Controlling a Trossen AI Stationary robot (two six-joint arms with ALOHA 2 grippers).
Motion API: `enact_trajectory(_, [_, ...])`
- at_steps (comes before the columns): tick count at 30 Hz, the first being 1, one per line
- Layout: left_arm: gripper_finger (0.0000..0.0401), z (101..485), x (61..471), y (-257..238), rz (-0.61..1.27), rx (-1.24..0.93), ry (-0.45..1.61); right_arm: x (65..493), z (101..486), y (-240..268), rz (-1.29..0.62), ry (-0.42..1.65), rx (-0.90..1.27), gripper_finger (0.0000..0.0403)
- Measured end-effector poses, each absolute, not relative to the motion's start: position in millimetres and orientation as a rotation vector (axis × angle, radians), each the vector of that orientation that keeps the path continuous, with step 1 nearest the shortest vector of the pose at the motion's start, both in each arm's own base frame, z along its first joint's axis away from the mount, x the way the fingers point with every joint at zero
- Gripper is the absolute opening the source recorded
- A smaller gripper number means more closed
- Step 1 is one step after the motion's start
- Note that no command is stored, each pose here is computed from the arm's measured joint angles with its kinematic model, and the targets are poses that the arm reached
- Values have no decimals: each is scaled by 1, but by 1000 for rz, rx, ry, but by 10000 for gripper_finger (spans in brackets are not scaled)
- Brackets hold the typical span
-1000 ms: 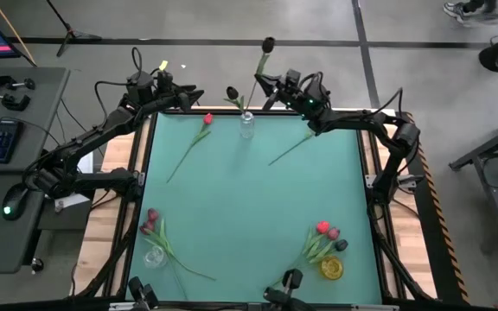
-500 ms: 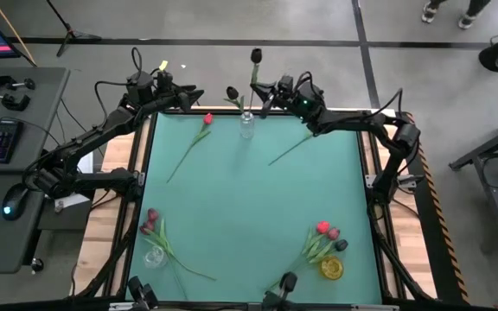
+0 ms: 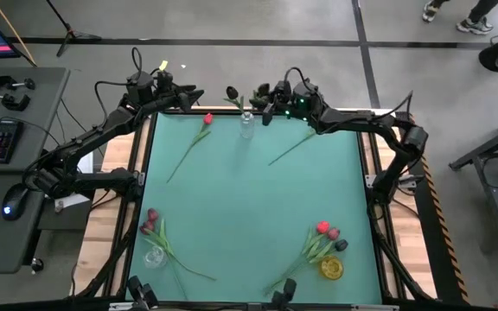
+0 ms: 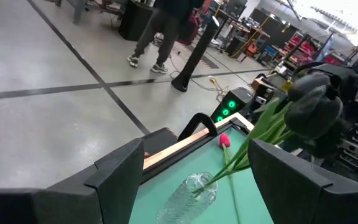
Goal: Sort flowers into vase by color
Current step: Put the top black tulip into the top transparent vase, then put the black tulip into the top transparent vase
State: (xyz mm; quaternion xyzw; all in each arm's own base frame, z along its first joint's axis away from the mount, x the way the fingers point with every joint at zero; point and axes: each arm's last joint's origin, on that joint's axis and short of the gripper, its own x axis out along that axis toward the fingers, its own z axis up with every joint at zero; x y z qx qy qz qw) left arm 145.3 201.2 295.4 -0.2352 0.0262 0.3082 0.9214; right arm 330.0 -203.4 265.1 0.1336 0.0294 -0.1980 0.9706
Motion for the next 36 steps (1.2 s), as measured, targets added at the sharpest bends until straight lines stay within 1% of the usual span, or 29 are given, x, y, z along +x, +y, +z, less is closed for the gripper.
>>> enact_trajectory(2, [275, 295, 145, 201, 633, -476, 56, 325, 267, -201, -405, 129, 263, 241])
enact_trajectory(5, [275, 296, 145, 201, 633, -474, 55, 311, 272, -196, -413, 237, 257, 285])
enact_trajectory(7, [275, 296, 145, 201, 632, -459, 58, 302, 276, -194, -420, 303, 245, 303])
enact_trajectory(9, [275, 297, 145, 202, 630, -441, 51, 291, 280, -191, -428, 362, 242, 313])
enact_trajectory(15, [275, 300, 146, 201, 612, -417, 33, 256, 289, -179, -462, 554, 308, 313])
enact_trajectory(19, [275, 300, 145, 195, 516, -427, 66, 233, 289, -164, -467, 721, 389, 310])
enact_trajectory(25, [275, 299, 141, 179, 403, -495, 142, 212, 286, -129, -449, 918, 549, 309])
enact_trajectory(28, [275, 298, 140, 167, 371, -491, 203, 203, 279, -106, -445, 1002, 635, 309])
enact_trajectory(32, [275, 294, 142, 154, 334, -483, 278, 194, 274, -71, -442, 1070, 770, 309])
enact_trajectory(36, [275, 293, 147, 148, 303, -490, 297, 192, 277, -37, -433, 1061, 874, 309])
